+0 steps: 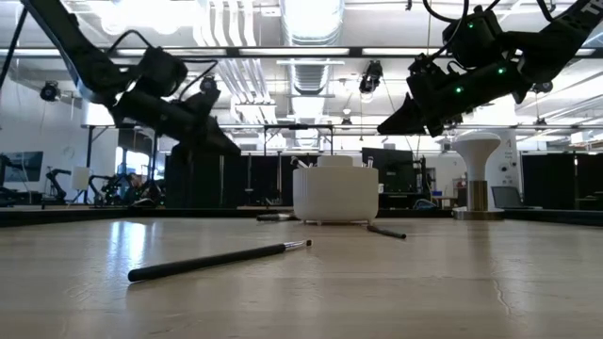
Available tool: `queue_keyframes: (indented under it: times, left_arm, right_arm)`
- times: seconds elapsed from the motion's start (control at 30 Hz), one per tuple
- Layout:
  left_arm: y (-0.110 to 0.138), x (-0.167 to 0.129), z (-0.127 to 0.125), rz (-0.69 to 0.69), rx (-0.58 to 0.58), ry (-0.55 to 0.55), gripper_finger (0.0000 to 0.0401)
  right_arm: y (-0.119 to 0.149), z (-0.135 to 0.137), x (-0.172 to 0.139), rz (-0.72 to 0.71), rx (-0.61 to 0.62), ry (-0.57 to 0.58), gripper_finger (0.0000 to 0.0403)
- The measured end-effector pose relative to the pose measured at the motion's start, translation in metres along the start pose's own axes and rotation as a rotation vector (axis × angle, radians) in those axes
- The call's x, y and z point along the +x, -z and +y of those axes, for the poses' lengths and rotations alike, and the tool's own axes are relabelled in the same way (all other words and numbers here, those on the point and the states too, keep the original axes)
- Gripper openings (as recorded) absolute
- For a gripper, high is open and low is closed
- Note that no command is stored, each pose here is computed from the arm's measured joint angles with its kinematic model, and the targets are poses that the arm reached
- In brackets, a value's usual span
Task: Put items in baskets/containers
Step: Put the black silver highlighter brush into the pen organizer
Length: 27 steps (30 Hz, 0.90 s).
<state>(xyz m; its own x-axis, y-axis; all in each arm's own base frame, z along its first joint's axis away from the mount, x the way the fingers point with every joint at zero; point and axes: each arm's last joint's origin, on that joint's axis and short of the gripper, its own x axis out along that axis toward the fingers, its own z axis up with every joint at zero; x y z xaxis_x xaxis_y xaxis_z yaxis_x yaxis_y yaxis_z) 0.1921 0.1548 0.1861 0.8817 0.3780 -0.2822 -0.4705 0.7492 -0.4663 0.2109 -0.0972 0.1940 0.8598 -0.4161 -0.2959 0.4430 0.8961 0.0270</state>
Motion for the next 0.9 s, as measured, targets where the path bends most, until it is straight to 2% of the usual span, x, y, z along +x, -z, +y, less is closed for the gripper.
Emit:
queue_keyframes:
  times: [0.2,0.3,0.43,0.57,0.8,0.9]
  left_arm:
    - [0.002,0.005,-0.004,0.131,-0.037,-0.047,0.0001]
    - [0.000,0.012,-0.012,0.193,-0.013,-0.065,0.0004]
    - [0.004,0.027,-0.029,0.258,0.029,-0.093,0.0035]
    - [0.019,0.044,-0.047,0.303,0.054,-0.147,0.0078]
    - [0.045,0.072,-0.062,0.279,0.046,-0.303,0.0126]
    - [0.048,0.083,-0.064,0.240,0.032,-0.318,0.0134]
  right_arm:
    - [0.000,0.000,0.000,0.000,0.006,-0.001,0.0059]
    - [0.000,0.000,0.000,-0.001,0.006,-0.002,0.0059]
    - [0.000,0.000,0.000,-0.001,0.007,-0.002,0.0059]
    - [0.000,0.000,0.000,-0.001,0.007,-0.002,0.0059]
    - [0.000,0.000,0.000,0.000,0.006,-0.002,0.0059]
    - [0.000,0.000,0.000,0.001,0.002,-0.002,0.0059]
